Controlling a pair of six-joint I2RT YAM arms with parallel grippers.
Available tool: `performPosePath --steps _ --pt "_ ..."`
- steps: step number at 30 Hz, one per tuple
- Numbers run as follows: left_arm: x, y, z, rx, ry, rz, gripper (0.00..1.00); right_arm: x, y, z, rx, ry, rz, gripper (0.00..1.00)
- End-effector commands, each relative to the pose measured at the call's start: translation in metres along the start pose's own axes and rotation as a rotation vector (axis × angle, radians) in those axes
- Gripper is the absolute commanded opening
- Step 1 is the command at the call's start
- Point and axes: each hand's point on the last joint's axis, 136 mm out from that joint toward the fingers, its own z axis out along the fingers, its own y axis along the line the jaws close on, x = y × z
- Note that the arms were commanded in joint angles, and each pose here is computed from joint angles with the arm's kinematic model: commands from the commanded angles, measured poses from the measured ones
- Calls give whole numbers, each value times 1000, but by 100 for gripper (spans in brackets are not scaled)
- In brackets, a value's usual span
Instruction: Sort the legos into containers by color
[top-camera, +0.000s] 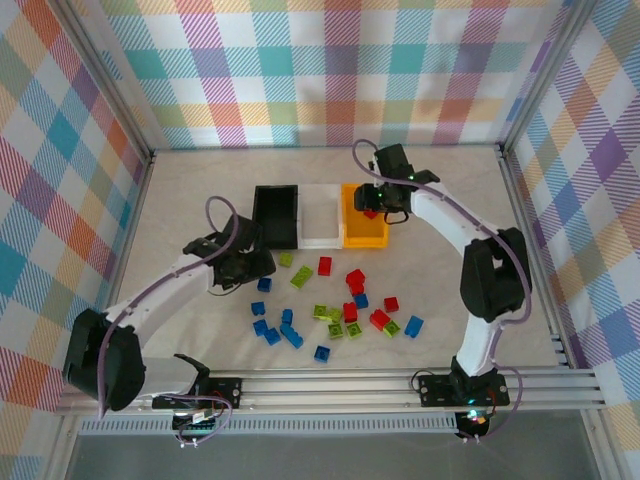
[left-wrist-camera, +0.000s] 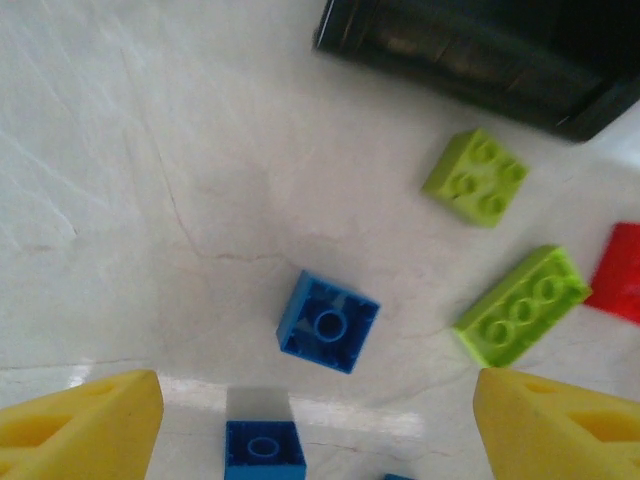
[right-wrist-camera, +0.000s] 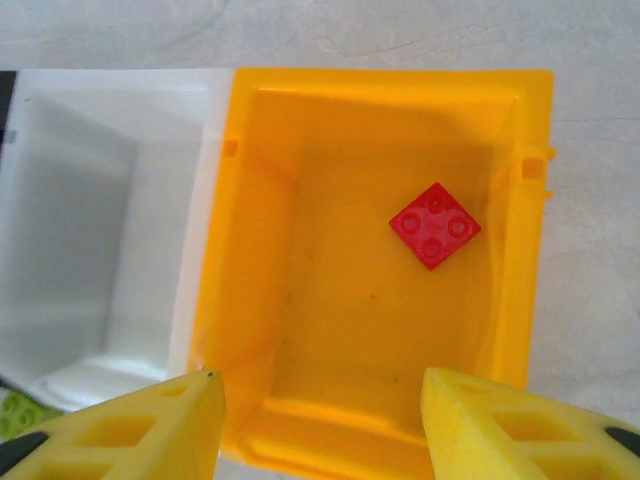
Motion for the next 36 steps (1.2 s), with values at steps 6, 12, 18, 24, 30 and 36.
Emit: performPosePath --steps 6,12,18,24,30,36 --pt "17 -5 46 -89 53 84 78 13 8 -14 -62 -25 18 55" --pt "15 9 64 -202 62 117 68 17 5 -20 -52 -35 16 55" --pt "19 10 73 -202 75 130 52 19 3 -23 -49 -40 15 55" --pt "12 8 67 -201 49 133 35 20 3 -22 -49 -34 19 54" --pt "-14 -9 30 -138 -31 107 32 26 5 -25 -67 -24 21 54" --pt "-84 -36 -13 -39 -173 -3 32 47 4 -20 -87 15 37 54"
